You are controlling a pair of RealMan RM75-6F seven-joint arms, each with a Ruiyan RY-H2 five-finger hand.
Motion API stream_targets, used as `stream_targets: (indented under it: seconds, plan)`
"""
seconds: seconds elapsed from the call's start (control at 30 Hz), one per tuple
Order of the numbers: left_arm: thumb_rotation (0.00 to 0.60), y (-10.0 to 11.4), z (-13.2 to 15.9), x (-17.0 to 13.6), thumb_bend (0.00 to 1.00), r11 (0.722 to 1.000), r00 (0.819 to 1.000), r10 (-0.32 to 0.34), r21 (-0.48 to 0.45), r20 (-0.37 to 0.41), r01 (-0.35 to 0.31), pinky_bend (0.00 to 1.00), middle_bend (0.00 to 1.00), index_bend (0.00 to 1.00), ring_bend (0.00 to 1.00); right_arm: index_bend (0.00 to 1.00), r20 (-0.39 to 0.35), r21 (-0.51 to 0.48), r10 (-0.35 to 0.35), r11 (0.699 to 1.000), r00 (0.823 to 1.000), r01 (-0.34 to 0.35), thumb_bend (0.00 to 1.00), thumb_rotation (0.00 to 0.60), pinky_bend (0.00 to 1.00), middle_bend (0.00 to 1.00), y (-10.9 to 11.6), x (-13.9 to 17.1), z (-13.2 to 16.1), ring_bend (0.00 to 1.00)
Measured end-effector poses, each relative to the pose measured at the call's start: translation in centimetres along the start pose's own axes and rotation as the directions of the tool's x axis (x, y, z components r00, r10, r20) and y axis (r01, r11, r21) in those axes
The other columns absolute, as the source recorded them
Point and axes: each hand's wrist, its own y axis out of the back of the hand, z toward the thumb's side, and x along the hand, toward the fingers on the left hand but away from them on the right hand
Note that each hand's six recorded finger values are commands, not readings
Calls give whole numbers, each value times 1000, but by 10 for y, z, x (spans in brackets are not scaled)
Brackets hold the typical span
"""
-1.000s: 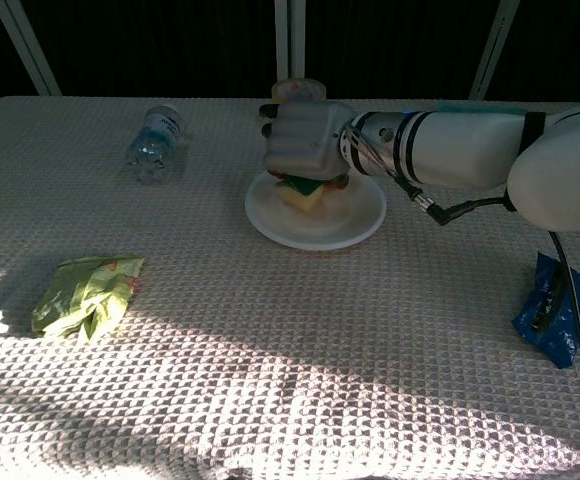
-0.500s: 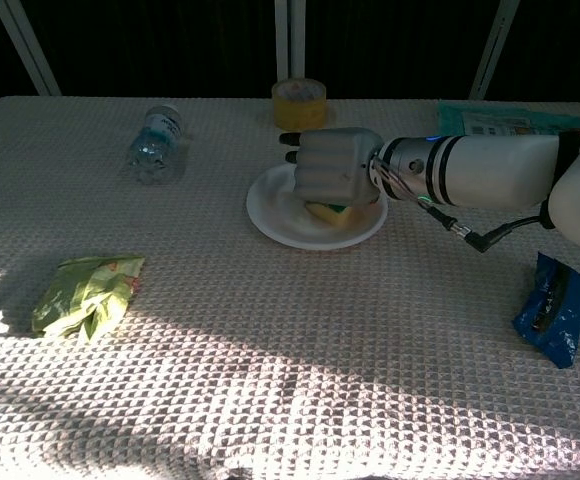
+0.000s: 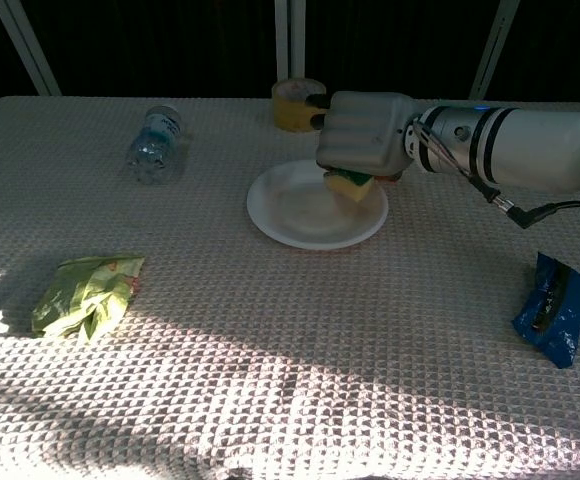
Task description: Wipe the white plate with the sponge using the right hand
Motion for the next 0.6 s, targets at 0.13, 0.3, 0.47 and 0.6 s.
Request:
stream_targets:
  seconds: [0.13,0.3,0.47,0.6]
  plan:
    - [600,-1,1,2,6,1000,1000,2,-4,6,-2,160,119,185,106,496,63,-146,48,989,997,-39,265,600,0,380,-23,30,-19,155]
    - [600,-2,5,5,6,1000,1000,2,-7,17,-2,160,119,185,105,371,93,-270,148,956,985,-119,265,600,0,311,-64,71,-26,135]
    - [600,-1,11,9,6,1000,999,3,-6,34,-3,159,119,185,106,140,87,-318,212,932,973,-175,265,600,0,189,-87,90,-18,51]
    - [600,0,12,11,6,1000,999,3,-3,32,-3,160,119,185,106,9,90,-370,215,914,972,-168,266,600,0,102,-88,95,-16,2]
